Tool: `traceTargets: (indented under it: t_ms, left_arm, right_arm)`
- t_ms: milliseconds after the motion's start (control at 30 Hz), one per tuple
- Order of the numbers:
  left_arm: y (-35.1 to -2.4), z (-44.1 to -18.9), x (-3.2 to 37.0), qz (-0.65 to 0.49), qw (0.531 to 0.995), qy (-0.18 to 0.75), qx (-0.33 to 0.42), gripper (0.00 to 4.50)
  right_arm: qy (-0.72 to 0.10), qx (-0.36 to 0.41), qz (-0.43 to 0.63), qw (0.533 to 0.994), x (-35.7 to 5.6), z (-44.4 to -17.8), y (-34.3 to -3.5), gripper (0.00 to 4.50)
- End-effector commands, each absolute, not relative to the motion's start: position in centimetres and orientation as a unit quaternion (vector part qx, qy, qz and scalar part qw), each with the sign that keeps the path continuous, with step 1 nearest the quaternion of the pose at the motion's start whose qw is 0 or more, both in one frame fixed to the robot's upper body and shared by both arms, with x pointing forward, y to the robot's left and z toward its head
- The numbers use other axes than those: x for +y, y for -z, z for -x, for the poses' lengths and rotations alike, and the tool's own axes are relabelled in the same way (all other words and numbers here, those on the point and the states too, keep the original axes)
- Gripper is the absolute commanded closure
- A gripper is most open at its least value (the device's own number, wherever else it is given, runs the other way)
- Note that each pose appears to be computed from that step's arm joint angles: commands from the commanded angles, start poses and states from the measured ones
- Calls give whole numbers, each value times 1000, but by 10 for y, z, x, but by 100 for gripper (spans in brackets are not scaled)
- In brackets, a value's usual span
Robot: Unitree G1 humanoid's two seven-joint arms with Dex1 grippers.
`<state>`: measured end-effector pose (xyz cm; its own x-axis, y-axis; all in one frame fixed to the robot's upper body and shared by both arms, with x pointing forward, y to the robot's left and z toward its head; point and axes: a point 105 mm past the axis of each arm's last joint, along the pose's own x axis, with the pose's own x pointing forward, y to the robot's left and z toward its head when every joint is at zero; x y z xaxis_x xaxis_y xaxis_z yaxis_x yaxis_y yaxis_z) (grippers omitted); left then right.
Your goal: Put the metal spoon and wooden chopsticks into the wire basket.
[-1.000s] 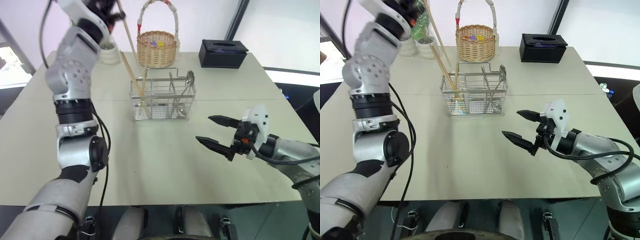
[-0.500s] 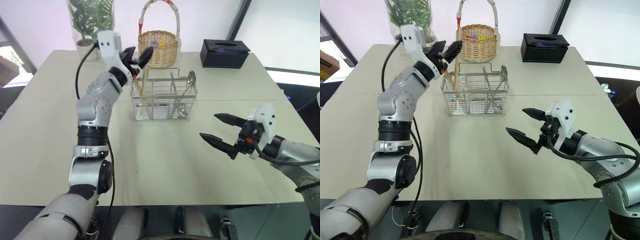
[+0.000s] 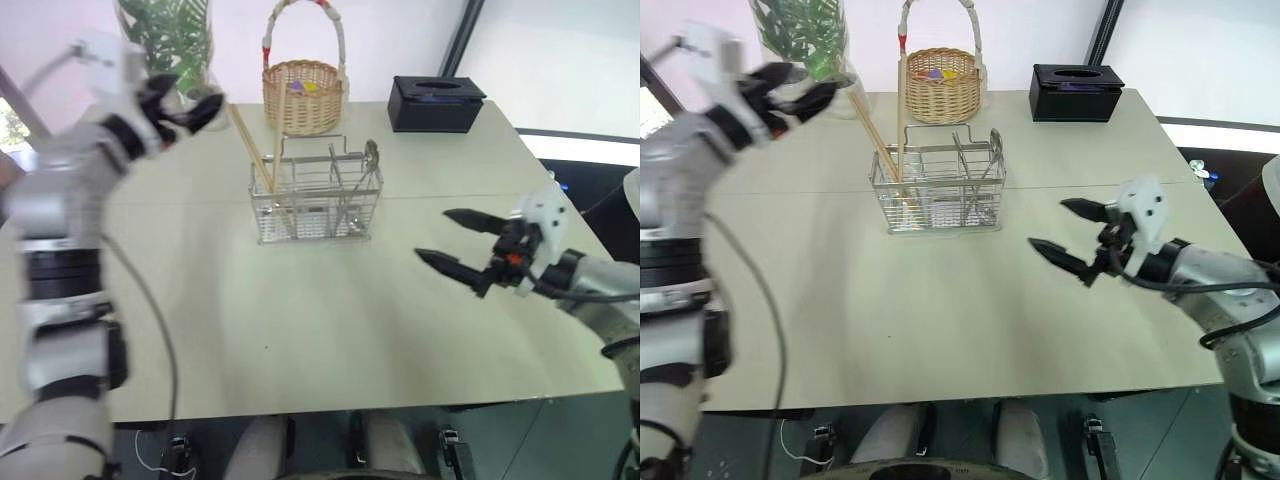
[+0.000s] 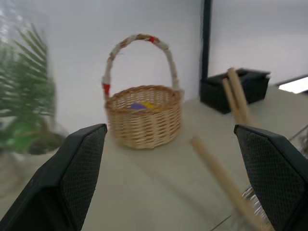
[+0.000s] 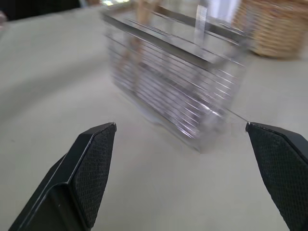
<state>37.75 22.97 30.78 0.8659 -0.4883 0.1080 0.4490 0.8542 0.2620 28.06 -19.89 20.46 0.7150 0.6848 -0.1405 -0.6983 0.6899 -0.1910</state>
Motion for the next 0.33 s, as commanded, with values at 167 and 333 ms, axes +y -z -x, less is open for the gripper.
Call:
traceTargets:
  t_ms: [167, 333]
  left_arm:
    - [-281, -329, 246, -226, 916, 331, -11, 3]
    - [-270, -315, 242, -228, 913, 339, -2, 3]
  right_arm:
    - [-371, 0, 150, 916, -219, -284, -227, 0]
    - [-386, -1, 148, 910, -211, -287, -225, 0]
